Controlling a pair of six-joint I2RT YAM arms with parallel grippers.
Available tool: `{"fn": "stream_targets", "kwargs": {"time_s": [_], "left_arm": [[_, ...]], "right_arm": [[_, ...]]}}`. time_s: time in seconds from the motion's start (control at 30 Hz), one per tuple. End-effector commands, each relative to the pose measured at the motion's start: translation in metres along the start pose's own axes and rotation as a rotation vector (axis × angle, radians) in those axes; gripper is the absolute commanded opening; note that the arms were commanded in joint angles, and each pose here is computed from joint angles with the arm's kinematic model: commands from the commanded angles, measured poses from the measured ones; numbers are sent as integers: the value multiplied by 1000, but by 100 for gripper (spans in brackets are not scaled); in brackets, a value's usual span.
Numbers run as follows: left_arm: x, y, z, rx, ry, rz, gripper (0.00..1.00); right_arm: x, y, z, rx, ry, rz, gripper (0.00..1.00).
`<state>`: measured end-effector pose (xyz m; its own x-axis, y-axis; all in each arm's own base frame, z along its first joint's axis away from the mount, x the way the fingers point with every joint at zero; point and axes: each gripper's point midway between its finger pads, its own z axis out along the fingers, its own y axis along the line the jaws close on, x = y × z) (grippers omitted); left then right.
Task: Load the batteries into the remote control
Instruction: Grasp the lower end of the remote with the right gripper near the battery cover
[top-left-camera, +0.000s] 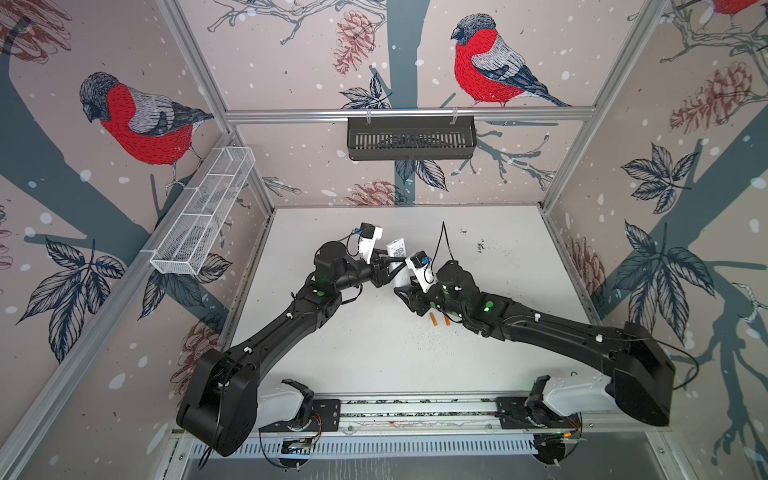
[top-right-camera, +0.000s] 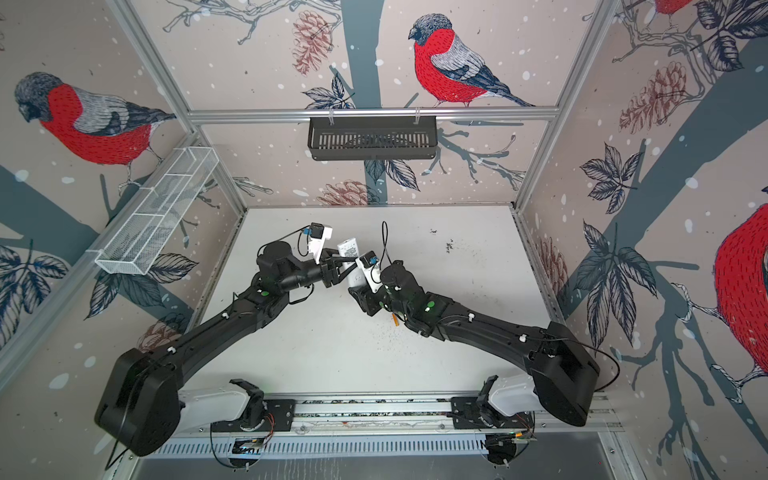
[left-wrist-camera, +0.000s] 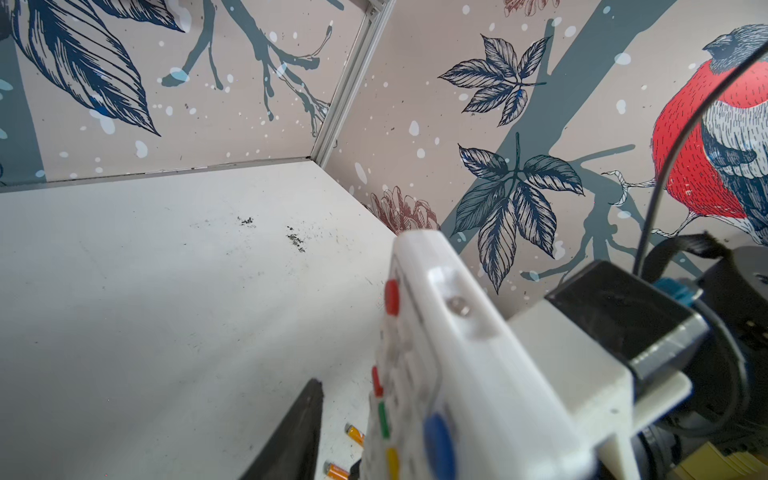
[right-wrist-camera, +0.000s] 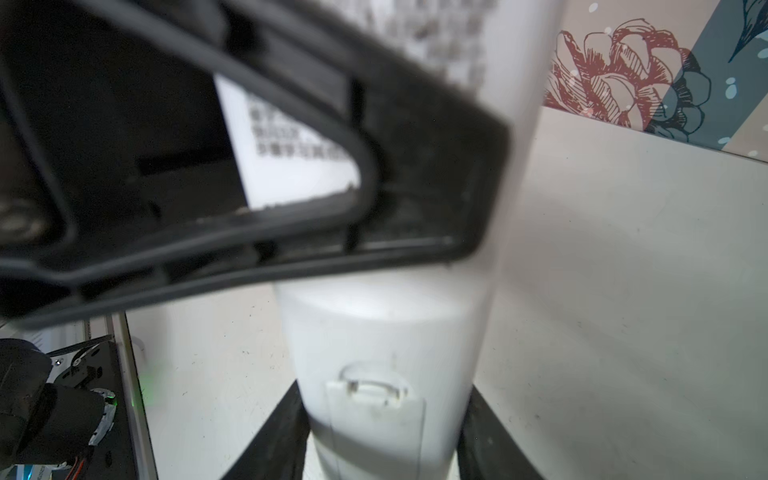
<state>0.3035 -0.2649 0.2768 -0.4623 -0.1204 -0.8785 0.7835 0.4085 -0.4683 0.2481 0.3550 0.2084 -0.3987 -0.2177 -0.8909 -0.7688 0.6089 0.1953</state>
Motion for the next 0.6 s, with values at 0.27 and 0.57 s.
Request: {"fn": "stream_targets", "kwargs": {"time_s": [0.27,0.57], "left_arm": [[-1,6,0,-29,-3,13,19],[4,23,-8,-104,-80,-41,0]], "right_arm": [[-3,0,-4,8,-8,-35,55],[-1,-10,-13,-58,-25,68,87]]}}
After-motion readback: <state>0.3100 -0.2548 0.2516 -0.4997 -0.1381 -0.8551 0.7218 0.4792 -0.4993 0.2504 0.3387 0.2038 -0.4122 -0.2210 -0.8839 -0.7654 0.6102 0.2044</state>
